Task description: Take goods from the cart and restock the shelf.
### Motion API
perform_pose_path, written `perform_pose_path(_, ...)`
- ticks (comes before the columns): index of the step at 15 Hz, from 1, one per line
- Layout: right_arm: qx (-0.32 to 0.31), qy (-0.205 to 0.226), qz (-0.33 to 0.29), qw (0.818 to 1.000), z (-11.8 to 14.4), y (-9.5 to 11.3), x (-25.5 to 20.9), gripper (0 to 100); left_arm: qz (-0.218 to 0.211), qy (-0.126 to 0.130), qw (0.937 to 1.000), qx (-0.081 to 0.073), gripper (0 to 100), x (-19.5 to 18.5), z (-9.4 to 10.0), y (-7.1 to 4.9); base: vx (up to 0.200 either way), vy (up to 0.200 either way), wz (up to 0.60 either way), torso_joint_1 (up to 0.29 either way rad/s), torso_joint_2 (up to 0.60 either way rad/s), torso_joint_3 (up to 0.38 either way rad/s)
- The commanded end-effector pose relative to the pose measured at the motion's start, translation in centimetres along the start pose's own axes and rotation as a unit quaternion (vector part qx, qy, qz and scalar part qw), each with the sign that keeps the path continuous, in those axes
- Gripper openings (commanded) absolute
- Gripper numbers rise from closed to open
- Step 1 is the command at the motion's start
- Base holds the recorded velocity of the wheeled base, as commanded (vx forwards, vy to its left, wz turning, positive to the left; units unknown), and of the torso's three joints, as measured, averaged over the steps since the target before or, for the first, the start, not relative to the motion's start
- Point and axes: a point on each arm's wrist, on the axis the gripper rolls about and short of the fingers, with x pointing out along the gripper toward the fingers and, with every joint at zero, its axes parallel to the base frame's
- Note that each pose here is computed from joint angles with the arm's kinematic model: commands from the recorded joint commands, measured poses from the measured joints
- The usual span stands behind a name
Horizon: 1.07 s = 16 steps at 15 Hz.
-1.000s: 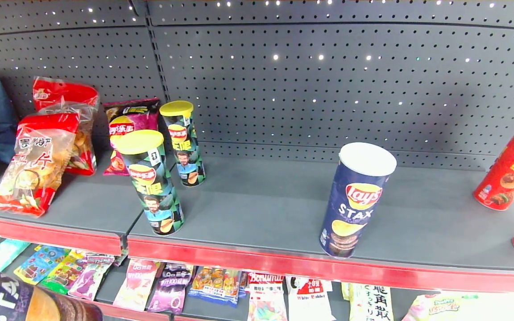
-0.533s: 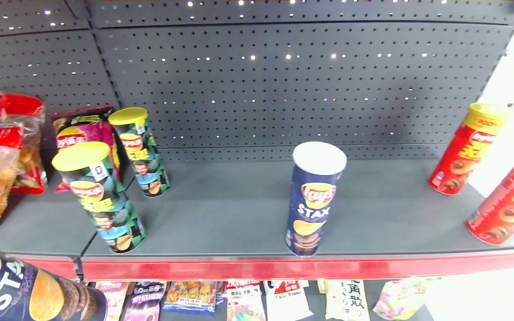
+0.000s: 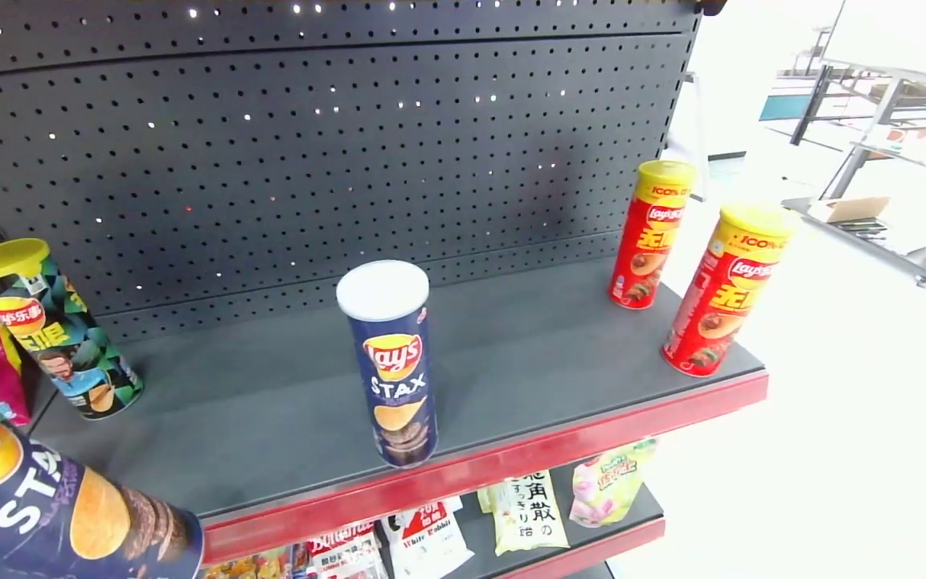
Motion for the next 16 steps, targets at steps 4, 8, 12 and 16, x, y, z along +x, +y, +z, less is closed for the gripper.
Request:
perform_pose_path(4,0.001,0.001,-0.004,1.000,0.0,0.0,0.0,100,-0.002,0.026,0.9996,-0.010,0,3.5,0.6,1.4,0.000,0.000,0.00,0.000,0.00,0.000)
perform_pose_path(8,0.014,0.002,-0.005,1.000,0.0,0.0,0.0,100,-0.013,0.049,0.9986,-0.015,0,8.1,1.0,3.1,0.000,0.000,0.00,0.000,0.00,0.000)
perform_pose_path(12,0.097,0.003,-0.010,0.995,-0.1,0.0,0.0,100,-0.053,0.091,0.9942,-0.026,0,11.6,0.8,3.2,0.000,0.000,0.00,0.000,0.00,0.000)
perform_pose_path(16,0.189,-0.001,-0.062,0.980,-0.1,-0.3,0.0,100,-0.061,0.094,0.9934,-0.025,0,14.7,1.3,3.7,0.000,0.000,0.00,0.000,0.00,0.000)
